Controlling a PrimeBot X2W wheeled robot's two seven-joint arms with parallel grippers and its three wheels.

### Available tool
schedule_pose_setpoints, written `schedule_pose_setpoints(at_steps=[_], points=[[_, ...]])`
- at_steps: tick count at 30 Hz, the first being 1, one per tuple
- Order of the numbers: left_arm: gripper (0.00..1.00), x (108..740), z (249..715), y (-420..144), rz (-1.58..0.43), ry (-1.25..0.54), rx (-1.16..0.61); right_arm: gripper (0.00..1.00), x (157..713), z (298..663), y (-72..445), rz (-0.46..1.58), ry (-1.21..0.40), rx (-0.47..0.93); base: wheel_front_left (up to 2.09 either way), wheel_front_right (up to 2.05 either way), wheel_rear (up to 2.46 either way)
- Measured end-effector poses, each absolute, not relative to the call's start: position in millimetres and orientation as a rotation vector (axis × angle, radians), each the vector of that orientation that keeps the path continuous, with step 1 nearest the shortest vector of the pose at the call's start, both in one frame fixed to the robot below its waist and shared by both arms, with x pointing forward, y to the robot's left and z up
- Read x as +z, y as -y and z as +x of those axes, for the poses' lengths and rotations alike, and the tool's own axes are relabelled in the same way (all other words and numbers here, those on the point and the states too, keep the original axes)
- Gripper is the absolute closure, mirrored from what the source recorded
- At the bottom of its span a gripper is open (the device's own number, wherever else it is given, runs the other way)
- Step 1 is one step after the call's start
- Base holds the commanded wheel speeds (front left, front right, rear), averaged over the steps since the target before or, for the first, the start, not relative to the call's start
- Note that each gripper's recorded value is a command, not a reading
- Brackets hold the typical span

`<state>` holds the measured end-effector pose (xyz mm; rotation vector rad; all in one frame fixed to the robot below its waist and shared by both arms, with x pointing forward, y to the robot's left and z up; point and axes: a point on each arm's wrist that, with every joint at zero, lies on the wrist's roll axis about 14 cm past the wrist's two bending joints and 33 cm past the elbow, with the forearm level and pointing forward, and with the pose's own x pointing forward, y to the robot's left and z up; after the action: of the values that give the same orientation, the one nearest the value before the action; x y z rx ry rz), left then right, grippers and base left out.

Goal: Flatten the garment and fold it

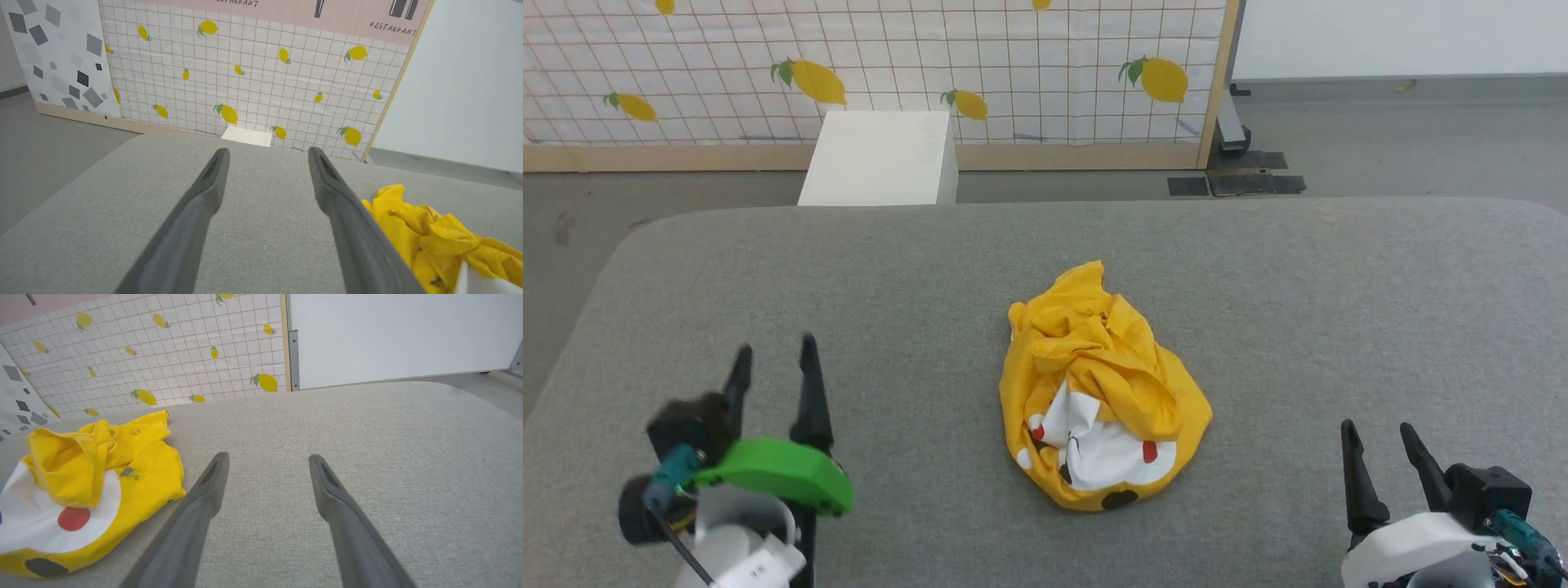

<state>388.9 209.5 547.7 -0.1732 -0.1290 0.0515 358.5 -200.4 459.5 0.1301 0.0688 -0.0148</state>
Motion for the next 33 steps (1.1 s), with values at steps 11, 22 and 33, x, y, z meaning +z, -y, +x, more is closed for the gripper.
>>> schedule_pose_setpoints(at_steps=[11,22,33], points=[[0.00,503,376,-196,-0.225,0.015,0.071,0.00,455,398,151,0.078,-0.266,0.146,0.00,0.00,0.00],[0.00,485,377,-198,-0.239,-0.029,0.111,0.00,409,438,98,-0.188,-0.741,0.341,0.00,0.00,0.00],[0.00,460,370,-209,-0.252,-0.095,0.175,0.83,370,430,68,-0.237,-0.922,0.458,0.00,0.00,0.00]])
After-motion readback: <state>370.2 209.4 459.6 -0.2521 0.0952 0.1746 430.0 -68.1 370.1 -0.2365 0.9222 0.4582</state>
